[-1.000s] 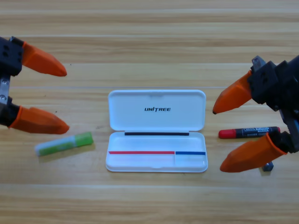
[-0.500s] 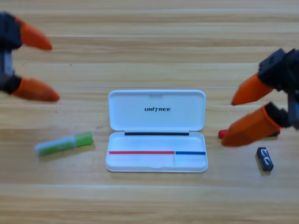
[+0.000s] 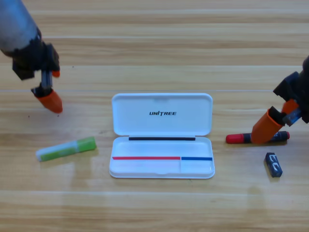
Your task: Clean up eraser and pencils
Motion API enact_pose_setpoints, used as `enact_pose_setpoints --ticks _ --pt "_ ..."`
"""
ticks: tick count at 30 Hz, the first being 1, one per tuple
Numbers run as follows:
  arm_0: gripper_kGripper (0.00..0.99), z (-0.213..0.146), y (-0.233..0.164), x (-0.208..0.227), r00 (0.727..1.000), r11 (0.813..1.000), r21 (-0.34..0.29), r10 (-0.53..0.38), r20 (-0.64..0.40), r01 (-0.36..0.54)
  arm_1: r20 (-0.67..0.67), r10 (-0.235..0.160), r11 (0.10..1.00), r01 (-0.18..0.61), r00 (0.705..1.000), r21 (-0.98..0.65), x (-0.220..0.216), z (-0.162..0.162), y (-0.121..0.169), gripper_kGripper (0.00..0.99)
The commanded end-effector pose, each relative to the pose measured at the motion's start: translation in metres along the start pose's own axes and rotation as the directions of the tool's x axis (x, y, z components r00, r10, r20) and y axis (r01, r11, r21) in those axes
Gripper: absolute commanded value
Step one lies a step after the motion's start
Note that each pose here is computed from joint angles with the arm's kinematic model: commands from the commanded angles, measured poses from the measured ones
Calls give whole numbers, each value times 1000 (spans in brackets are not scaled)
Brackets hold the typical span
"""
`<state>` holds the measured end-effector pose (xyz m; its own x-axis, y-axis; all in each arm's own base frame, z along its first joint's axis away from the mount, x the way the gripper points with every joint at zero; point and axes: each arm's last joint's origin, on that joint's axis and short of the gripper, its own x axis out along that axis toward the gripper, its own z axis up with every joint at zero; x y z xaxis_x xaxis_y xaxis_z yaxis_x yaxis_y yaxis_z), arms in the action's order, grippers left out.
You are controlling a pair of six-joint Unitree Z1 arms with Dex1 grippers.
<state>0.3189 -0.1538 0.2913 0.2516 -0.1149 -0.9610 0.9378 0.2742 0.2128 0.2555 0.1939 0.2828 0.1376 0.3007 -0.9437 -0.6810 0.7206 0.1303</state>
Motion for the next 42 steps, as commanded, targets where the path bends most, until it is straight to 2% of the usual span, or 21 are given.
enact_pose_setpoints --ticks 1,5,10,16,19,23,25,29,34,37,38,42 --pt "917 -11 -2 43 989 994 -30 -109 -105 107 -145 -73 986 93 987 140 47 -5 -23 990" --pt "917 -10 -13 53 981 989 -40 -146 -127 142 -183 -70 953 120 981 279 58 -11 -19 990" --pt "917 -12 -28 69 975 986 -39 -165 -148 161 -235 -125 910 206 964 359 74 -12 -18 982" --pt "917 -7 -43 75 973 985 -39 -171 -156 167 -295 -116 872 240 948 427 99 -16 -19 937" --pt "917 -1 -48 76 974 986 -37 -169 -153 165 -307 -112 871 242 945 427 109 -15 -16 894" --pt "917 2 -55 82 975 986 -37 -166 -149 163 -326 -108 871 248 939 424 119 -14 -12 885" --pt "919 2 -57 88 974 986 -38 -169 -151 165 -322 -107 874 244 941 421 123 -12 -11 816" --pt "919 0 -60 96 974 986 -39 -165 -154 161 -336 -99 876 242 937 418 130 -12 -9 788" --pt "919 -2 -61 103 976 989 -36 -144 -161 140 -347 -76 882 226 935 414 134 -13 -6 267" --pt "919 -2 -61 106 977 990 -30 -139 -159 136 -354 -74 882 227 932 412 135 -15 -6 51" --pt "922 -2 -61 107 978 990 -28 -138 -158 135 -358 -73 882 227 931 412 136 -16 -6 0" --pt "925 -4 -63 111 979 991 -20 -135 -155 134 -353 -61 898 205 934 388 132 -14 -4 0"
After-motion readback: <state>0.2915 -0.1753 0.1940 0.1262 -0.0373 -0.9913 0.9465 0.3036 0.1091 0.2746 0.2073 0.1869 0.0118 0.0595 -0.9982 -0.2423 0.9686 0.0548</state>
